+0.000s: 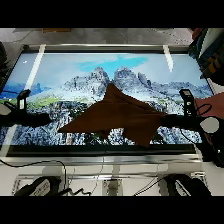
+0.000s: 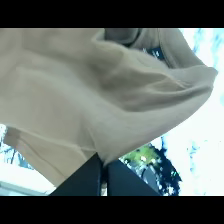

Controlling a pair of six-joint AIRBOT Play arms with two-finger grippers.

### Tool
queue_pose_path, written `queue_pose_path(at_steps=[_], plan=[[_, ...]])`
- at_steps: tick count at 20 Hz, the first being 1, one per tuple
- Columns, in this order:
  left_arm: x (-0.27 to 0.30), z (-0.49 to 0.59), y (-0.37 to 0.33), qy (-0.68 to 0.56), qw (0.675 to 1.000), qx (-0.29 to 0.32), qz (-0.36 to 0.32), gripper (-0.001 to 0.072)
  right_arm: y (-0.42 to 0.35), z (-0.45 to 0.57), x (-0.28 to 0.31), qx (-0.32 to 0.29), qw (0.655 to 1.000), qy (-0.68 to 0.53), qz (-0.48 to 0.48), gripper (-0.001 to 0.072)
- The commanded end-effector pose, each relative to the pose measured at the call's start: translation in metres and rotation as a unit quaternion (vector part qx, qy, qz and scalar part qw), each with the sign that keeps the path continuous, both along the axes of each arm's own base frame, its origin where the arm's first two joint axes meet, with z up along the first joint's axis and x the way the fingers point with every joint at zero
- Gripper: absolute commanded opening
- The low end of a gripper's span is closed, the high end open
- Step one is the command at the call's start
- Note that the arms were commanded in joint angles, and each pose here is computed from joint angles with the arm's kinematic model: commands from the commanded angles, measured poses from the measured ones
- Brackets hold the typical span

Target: Fold the clothes and pants, and hang the long-sleeved shirts on hangers.

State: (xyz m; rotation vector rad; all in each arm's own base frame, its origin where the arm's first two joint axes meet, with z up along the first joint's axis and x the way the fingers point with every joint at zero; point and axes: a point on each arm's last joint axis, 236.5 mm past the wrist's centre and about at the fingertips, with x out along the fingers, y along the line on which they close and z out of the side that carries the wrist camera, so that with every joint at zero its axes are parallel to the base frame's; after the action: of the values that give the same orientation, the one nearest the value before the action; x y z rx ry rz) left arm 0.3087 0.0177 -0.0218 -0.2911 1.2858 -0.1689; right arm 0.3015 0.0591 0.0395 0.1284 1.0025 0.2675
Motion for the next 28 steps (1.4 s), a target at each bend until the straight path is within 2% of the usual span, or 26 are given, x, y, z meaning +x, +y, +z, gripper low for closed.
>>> queue_pose_path(at_steps=[1, 3, 5, 13, 16, 18, 19, 24, 26, 28], plan=[[-0.028, -0.029, -0.035, 0.036, 0.995, -0.089, 0.012, 0.0297, -0.003, 0.012, 0.004, -0.005, 1.0, -0.019, -0.006, 0.0013], [-0.031, -0.03, -0.064, 0.034, 0.987, -0.158, 0.024, 0.0297, -0.003, 0.012, 0.005, -0.005, 1.0, -0.021, -0.007, 0.0013], [-0.034, -0.031, -0.081, 0.03, 0.98, -0.197, 0.025, 0.0297, -0.004, 0.013, 0.006, -0.005, 1.0, -0.024, -0.008, 0.0013], [-0.024, -0.047, -0.053, 0.01, 0.986, -0.151, 0.066, 0.0299, -0.004, 0.013, 0.007, -0.005, 1.0, -0.026, -0.009, 0.0013], [-0.018, -0.049, -0.027, 0.019, 0.973, -0.16, 0.163, 0.0305, -0.004, 0.013, 0.007, -0.005, 1.0, -0.026, -0.009, 0.0013], [-0.02, -0.048, -0.023, 0.035, 0.965, -0.173, 0.196, 0.0581, -0.004, 0.013, 0.007, -0.005, 1.0, -0.026, -0.009, 0.0013], [-0.021, -0.049, -0.022, 0.041, 0.961, -0.175, 0.208, 0.0637, -0.004, 0.013, 0.007, -0.005, 1.0, -0.027, -0.009, 0.0014], [-0.013, -0.062, -0.017, 0.071, 0.933, -0.197, 0.294, 0.0631, -0.004, 0.014, 0.008, -0.005, 1.0, -0.029, -0.01, 0.0013], [-0.012, -0.068, -0.025, 0.082, 0.932, -0.205, 0.287, 0.0631, -0.005, 0.014, 0.009, -0.006, 0.999, -0.03, -0.01, 0.0014], [-0.016, -0.079, -0.032, 0.079, 0.953, -0.182, 0.23, 0.0631, -0.005, 0.015, 0.009, -0.006, 0.999, -0.031, -0.01, 0.0014]])
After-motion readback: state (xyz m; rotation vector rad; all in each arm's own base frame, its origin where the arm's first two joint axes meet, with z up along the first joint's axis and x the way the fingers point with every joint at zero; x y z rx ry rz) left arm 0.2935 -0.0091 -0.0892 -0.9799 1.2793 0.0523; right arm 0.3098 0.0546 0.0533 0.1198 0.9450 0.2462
